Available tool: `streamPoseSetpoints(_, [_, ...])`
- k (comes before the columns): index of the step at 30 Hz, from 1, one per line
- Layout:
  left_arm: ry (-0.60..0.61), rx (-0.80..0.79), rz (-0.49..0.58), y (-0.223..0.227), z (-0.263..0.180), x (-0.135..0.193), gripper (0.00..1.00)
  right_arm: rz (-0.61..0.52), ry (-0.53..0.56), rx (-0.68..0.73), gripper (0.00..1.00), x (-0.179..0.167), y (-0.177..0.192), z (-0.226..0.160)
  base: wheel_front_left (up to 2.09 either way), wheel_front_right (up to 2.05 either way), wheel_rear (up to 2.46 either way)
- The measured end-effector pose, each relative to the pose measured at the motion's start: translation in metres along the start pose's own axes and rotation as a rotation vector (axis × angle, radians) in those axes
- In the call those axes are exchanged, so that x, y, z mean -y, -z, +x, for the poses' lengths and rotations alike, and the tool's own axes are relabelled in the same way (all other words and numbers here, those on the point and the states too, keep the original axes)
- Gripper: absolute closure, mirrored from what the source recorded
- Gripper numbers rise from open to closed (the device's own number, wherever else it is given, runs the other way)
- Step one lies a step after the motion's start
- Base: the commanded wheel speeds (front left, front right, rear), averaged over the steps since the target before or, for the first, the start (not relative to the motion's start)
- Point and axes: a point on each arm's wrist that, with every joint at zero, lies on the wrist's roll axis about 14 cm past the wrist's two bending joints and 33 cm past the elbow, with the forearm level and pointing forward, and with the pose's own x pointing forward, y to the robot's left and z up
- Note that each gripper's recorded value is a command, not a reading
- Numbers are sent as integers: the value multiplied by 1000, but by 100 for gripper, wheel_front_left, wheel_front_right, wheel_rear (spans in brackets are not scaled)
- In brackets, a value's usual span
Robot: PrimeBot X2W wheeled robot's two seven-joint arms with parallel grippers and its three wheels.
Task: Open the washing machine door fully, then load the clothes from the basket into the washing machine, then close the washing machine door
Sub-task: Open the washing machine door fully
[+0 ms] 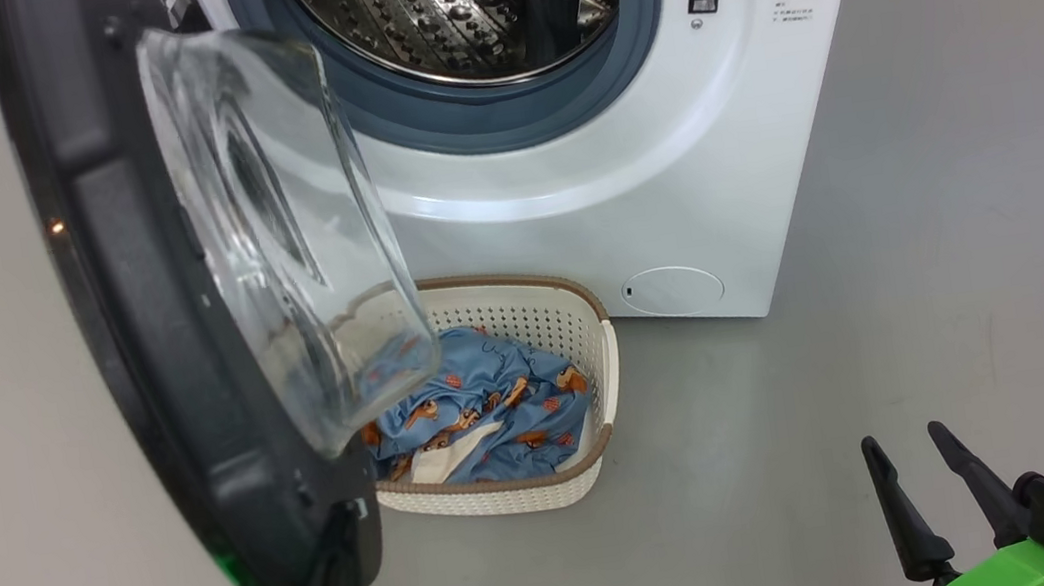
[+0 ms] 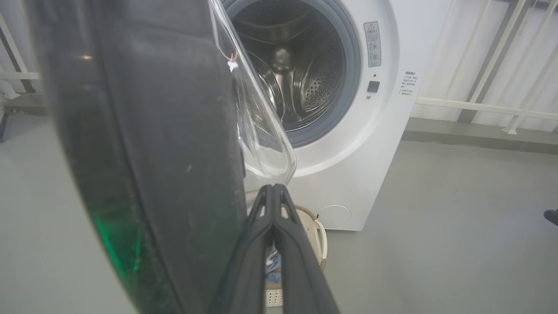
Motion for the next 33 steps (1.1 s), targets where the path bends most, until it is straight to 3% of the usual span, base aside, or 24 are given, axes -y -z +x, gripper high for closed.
streamPoseSetpoints(26, [-306, -16, 47, 4, 23, -108, 100, -19, -1, -26, 0, 9, 8, 2, 0, 0, 0])
streamPoseSetpoints(33, [-369, -11, 26, 6, 25, -122, 100, -17, -1, -43, 0, 11, 13, 5, 0, 0, 0])
